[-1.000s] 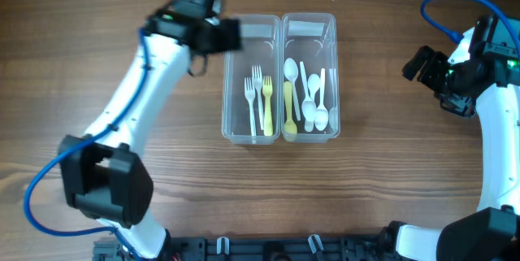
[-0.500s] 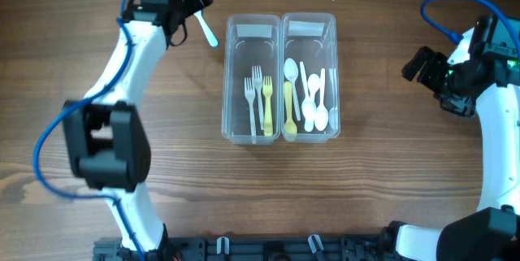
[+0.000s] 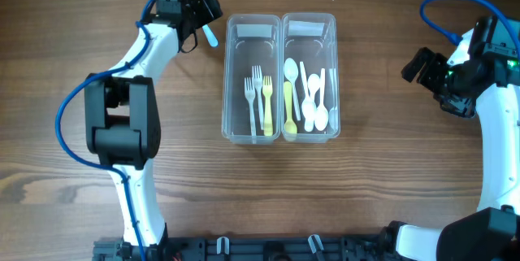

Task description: Pack container

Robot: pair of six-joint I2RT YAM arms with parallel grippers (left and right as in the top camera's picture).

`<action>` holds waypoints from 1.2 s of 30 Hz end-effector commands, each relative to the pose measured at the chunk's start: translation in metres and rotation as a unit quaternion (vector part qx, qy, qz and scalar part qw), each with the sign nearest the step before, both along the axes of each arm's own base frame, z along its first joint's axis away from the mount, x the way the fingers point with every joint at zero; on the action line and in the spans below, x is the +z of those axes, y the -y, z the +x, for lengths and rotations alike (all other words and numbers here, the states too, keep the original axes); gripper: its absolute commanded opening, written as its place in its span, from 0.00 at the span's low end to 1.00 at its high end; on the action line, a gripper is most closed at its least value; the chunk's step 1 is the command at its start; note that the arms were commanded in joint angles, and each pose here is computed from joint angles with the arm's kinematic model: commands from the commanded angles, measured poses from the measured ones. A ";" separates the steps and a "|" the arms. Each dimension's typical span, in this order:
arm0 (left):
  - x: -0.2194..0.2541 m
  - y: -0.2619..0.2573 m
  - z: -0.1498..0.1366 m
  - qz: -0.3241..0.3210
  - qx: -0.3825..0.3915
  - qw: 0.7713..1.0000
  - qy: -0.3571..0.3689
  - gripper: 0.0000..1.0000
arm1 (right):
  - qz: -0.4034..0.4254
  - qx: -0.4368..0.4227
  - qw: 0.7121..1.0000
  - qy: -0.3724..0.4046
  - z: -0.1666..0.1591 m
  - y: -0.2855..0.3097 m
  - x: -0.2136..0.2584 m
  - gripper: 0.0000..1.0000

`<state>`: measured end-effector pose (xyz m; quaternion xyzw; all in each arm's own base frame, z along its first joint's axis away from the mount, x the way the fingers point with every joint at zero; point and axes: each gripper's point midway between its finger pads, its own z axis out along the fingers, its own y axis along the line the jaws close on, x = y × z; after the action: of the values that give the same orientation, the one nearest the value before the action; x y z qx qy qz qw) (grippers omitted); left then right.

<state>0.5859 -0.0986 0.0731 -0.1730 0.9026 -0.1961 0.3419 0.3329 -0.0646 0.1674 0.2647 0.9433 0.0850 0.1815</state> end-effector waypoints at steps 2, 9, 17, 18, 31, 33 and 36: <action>-0.012 0.025 0.003 -0.036 -0.038 0.999 0.001 0.86 | 0.006 0.008 1.000 -0.003 0.001 -0.003 -0.003 1.00; -0.034 0.028 0.000 -0.034 -0.043 0.998 -0.016 0.95 | 0.007 0.008 1.000 -0.003 0.001 -0.003 -0.003 1.00; -0.049 0.033 -0.001 -0.044 -0.055 0.997 -0.023 0.99 | 0.007 0.008 1.000 -0.006 0.000 -0.003 -0.003 1.00; -0.051 0.033 -0.001 -0.039 -0.063 0.997 -0.021 0.99 | 0.008 0.008 1.000 -0.007 -0.001 -0.003 -0.004 1.00; -0.034 0.050 0.004 -0.050 -0.128 0.990 0.025 0.92 | 0.007 0.009 1.000 -0.013 -0.004 -0.003 -0.005 1.00; -0.028 0.053 0.007 -0.057 -0.136 0.988 0.039 0.91 | 0.007 0.009 1.000 -0.013 -0.004 -0.003 -0.005 1.00; -0.025 0.055 0.010 -0.057 -0.137 0.988 0.048 0.91 | 0.007 0.009 1.000 -0.012 -0.003 -0.003 -0.005 1.00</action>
<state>0.5964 -0.1432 0.0496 -0.0808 0.8909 -0.2824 0.3464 0.3288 -0.0634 0.1658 0.2658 0.9447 0.0850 0.1724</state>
